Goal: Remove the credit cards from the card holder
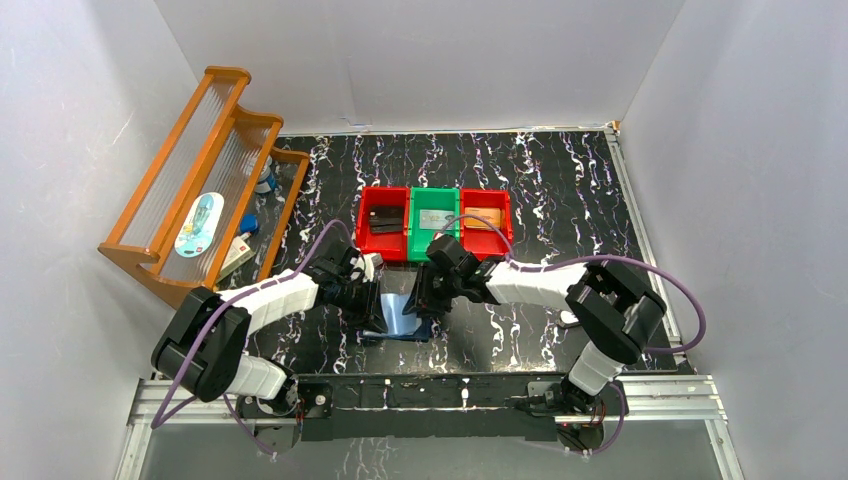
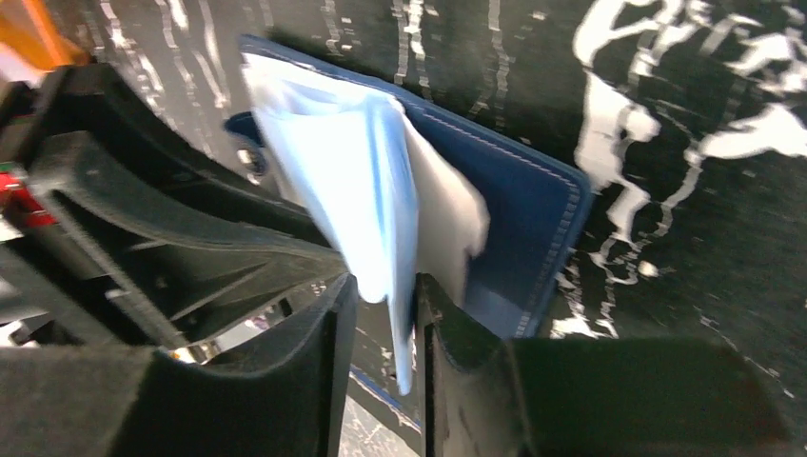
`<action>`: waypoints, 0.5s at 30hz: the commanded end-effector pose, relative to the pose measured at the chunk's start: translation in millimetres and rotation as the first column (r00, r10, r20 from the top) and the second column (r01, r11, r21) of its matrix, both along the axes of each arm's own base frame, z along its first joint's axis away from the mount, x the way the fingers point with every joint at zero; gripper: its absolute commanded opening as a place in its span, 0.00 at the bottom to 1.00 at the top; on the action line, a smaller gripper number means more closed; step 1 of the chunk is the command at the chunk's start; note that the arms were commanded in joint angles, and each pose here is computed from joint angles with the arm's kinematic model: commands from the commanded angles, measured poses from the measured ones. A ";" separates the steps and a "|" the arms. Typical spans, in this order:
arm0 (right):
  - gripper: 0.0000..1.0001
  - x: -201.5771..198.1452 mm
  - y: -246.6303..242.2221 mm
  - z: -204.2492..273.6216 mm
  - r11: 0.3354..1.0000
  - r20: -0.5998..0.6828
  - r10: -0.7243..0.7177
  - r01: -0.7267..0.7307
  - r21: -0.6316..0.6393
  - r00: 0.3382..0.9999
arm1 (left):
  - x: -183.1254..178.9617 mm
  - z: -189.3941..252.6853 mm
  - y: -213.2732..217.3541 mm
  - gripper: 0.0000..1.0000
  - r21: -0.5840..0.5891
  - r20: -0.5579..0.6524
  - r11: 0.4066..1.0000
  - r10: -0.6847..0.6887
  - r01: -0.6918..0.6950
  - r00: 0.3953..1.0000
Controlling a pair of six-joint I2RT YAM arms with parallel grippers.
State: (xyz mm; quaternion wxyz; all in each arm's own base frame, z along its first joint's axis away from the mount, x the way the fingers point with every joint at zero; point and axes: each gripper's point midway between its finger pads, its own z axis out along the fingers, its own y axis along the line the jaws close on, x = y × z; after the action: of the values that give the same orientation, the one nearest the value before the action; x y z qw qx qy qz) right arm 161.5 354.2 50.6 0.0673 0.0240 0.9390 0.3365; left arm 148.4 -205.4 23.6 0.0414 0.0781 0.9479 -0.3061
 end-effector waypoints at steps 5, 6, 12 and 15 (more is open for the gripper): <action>0.24 1.8 33.7 29.5 0.976 0.043 0.068 -0.075 0.206 0.997 | -7.2 -2.8 0.0 0.18 0.000 -0.027 1.000 -0.014 0.014 1.000; 0.23 -0.1 35.6 29.4 0.971 0.029 0.070 -0.075 0.225 0.997 | -7.9 -3.2 0.2 0.18 0.001 -0.029 1.000 -0.014 0.014 0.999; 0.17 -6.5 38.8 19.6 0.961 -0.053 0.074 -0.056 0.272 0.996 | -8.1 -2.5 0.5 0.18 -0.001 -0.022 1.000 -0.016 0.016 1.000; 0.15 -5.6 35.4 16.9 0.955 -0.088 0.060 -0.032 0.295 0.994 | -7.8 -1.4 0.7 0.17 -0.001 -0.018 1.000 -0.011 0.011 1.000</action>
State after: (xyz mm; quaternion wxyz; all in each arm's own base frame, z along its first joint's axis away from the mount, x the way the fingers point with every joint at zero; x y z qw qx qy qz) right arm 157.2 384.0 57.5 0.0290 0.0223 0.9008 0.4328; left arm 147.1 -205.7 23.0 0.0402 0.0796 0.9478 -0.3062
